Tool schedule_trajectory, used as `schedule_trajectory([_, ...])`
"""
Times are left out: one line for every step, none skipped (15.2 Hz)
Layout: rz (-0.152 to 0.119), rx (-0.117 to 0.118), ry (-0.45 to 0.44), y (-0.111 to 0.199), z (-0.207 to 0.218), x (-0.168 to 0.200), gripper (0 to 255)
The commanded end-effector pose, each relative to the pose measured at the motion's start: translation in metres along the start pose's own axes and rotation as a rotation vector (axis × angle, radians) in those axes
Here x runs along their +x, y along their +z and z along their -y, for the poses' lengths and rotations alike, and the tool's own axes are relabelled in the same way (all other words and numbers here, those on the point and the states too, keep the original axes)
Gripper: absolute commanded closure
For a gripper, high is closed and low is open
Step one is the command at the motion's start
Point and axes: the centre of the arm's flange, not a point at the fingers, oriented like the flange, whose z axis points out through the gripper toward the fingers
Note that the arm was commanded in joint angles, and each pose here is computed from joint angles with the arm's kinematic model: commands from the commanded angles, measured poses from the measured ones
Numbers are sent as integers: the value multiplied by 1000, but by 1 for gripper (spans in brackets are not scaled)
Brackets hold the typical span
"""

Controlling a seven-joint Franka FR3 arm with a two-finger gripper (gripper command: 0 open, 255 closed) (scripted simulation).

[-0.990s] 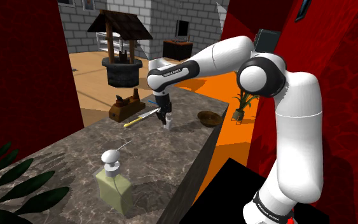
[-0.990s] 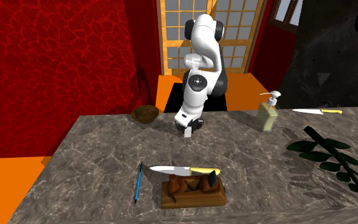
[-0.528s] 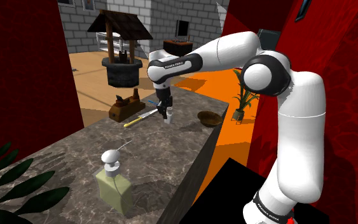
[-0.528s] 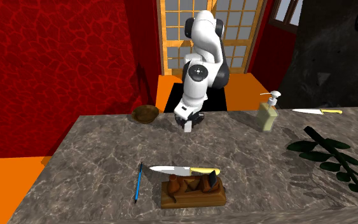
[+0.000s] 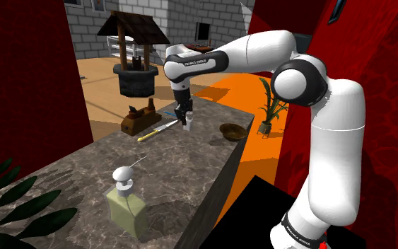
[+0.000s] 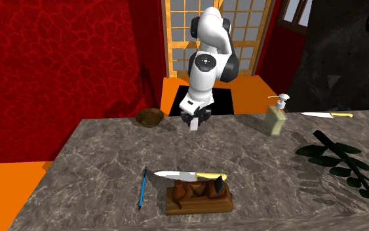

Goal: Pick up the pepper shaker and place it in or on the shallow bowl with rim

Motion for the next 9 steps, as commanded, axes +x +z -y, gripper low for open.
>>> schedule_trajectory([0,0,0,-10,-1,-2,255])
schedule_trajectory([0,0,0,-15,-1,-4,255])
schedule_trajectory([0,0,0,-21,-1,-5,255])
schedule_trajectory([0,0,0,-21,-1,-5,255])
schedule_trajectory([0,0,0,-18,-11,-13,255])
schedule_trajectory([0,0,0,-16,-21,-21,255])
schedule_trajectory([0,0,0,-14,-31,-30,255])
schedule_trajectory([0,0,0,-12,-41,-38,255])
schedule_trajectory([0,0,0,-9,-52,-46,255])
